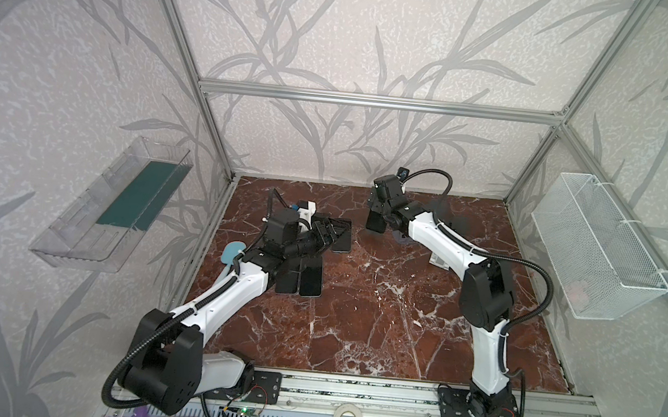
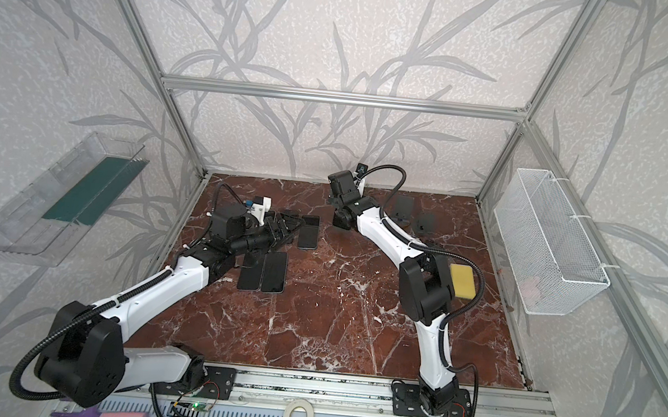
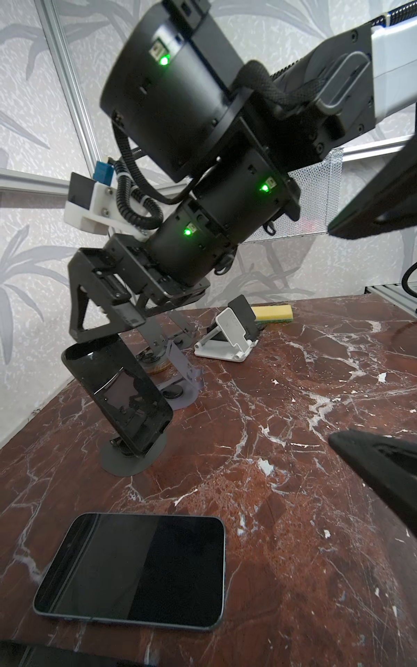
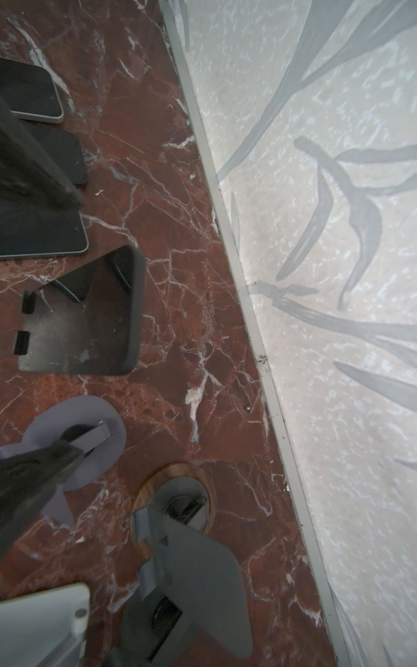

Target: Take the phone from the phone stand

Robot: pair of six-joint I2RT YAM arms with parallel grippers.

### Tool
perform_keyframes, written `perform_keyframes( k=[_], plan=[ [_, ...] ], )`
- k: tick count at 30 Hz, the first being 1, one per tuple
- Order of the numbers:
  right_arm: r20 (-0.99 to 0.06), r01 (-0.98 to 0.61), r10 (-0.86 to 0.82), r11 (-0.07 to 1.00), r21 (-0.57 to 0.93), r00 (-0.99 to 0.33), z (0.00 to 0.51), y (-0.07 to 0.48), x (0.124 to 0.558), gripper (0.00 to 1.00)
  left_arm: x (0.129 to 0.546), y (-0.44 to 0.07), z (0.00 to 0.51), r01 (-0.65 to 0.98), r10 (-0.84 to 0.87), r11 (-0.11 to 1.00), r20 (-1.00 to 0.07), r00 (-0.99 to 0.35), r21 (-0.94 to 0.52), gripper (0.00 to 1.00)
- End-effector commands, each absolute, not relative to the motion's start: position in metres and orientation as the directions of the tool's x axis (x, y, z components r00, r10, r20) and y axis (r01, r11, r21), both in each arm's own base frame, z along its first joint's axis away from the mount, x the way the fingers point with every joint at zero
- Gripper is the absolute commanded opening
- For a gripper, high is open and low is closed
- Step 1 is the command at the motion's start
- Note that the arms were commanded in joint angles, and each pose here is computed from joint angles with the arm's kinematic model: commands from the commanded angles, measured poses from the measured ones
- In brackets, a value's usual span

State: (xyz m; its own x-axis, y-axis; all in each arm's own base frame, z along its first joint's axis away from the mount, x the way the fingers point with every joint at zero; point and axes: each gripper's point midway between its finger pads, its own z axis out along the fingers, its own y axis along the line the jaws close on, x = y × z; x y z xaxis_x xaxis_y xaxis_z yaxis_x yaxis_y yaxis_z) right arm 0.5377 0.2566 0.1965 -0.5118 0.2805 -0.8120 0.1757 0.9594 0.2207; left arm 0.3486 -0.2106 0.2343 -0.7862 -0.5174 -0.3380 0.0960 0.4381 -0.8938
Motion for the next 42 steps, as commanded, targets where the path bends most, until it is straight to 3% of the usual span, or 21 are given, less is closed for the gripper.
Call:
perform_keyframes(
  k=[1, 16, 29, 33, 42],
  plan=[
    [-0.823, 0.234, 0.269, 0.957, 0.171, -0.5, 0.192, 0.248, 0.542, 0.99, 0.346, -0.211, 0.254, 0.142, -0.524, 0.424, -0.37, -0.767, -0.895, 0.84],
    [-0.809, 0.267, 0.201, 0.962, 0.057, -0.552, 0.172, 0.254, 0.562, 0.99, 0.345, -0.211, 0.257, 0.147, -0.524, 0.417, -0.37, -0.767, -0.897, 0.84],
    [-0.822, 0.251, 0.229, 0.962, 0.109, -0.521, 0.154, 0.257, 0.569, 1.0, 0.343, -0.21, 0.264, 0.16, -0.532, 0.409, -0.377, -0.758, -0.898, 0.84],
    [-0.817, 0.245, 0.215, 0.965, 0.093, -0.535, 0.146, 0.257, 0.57, 0.95, 0.343, -0.21, 0.261, 0.147, -0.533, 0.407, -0.365, -0.763, -0.901, 0.83],
    [-0.816, 0.19, 0.209, 0.974, 0.124, -0.539, 0.145, 0.264, 0.569, 0.76, 0.344, -0.209, 0.261, 0.146, -0.535, 0.408, -0.366, -0.761, -0.901, 0.83]
  ],
)
